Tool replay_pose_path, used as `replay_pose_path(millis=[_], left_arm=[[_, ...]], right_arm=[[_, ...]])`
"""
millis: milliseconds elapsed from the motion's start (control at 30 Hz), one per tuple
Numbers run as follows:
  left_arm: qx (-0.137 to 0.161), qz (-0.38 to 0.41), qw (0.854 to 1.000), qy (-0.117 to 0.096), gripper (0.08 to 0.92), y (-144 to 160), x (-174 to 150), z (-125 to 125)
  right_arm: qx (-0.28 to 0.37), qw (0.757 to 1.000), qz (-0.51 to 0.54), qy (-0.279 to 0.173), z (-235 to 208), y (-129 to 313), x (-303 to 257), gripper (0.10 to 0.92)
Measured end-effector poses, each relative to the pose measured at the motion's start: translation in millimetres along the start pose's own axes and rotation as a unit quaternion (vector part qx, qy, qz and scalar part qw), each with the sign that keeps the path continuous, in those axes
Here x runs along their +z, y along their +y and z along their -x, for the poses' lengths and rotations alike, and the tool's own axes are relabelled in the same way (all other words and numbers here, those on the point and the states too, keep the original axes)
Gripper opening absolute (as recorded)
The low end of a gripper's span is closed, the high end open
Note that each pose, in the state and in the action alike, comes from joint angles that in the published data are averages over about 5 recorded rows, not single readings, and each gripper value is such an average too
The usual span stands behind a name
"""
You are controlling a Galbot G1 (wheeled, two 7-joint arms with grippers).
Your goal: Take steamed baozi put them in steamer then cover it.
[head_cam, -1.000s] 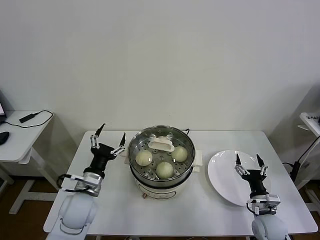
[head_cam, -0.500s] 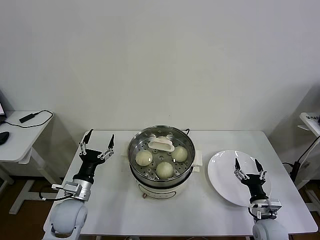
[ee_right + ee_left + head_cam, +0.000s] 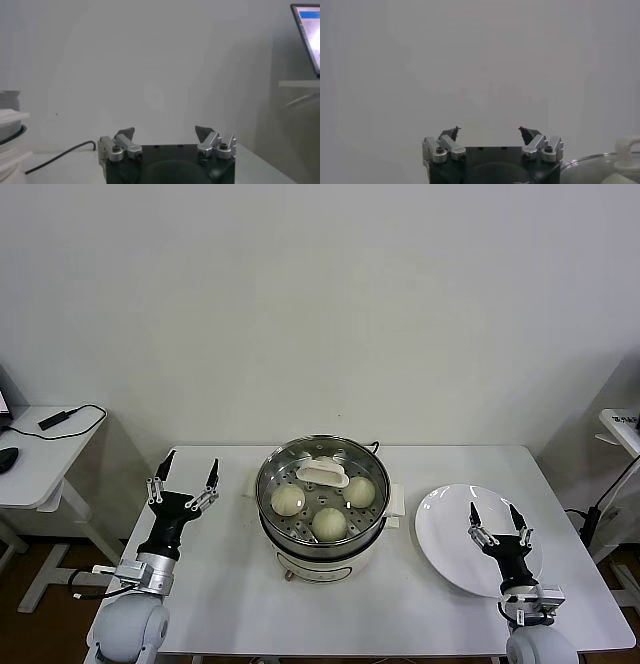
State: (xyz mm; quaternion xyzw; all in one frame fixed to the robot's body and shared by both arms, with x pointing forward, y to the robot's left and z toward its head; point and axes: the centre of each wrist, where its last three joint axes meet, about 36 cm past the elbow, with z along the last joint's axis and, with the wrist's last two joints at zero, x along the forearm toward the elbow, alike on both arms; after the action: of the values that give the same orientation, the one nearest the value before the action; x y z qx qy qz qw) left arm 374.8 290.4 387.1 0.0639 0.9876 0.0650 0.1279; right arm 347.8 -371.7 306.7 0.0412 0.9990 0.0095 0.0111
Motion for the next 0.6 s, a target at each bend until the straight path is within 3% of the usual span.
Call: replay_pose_path(millis=[600], left_arm=[[0.002, 0.002, 1.000, 0.010, 0.823, -3, 9, -17]], right_arm=[[0.002, 1.000, 0.004, 0.003, -6, -1, 1, 0.823]])
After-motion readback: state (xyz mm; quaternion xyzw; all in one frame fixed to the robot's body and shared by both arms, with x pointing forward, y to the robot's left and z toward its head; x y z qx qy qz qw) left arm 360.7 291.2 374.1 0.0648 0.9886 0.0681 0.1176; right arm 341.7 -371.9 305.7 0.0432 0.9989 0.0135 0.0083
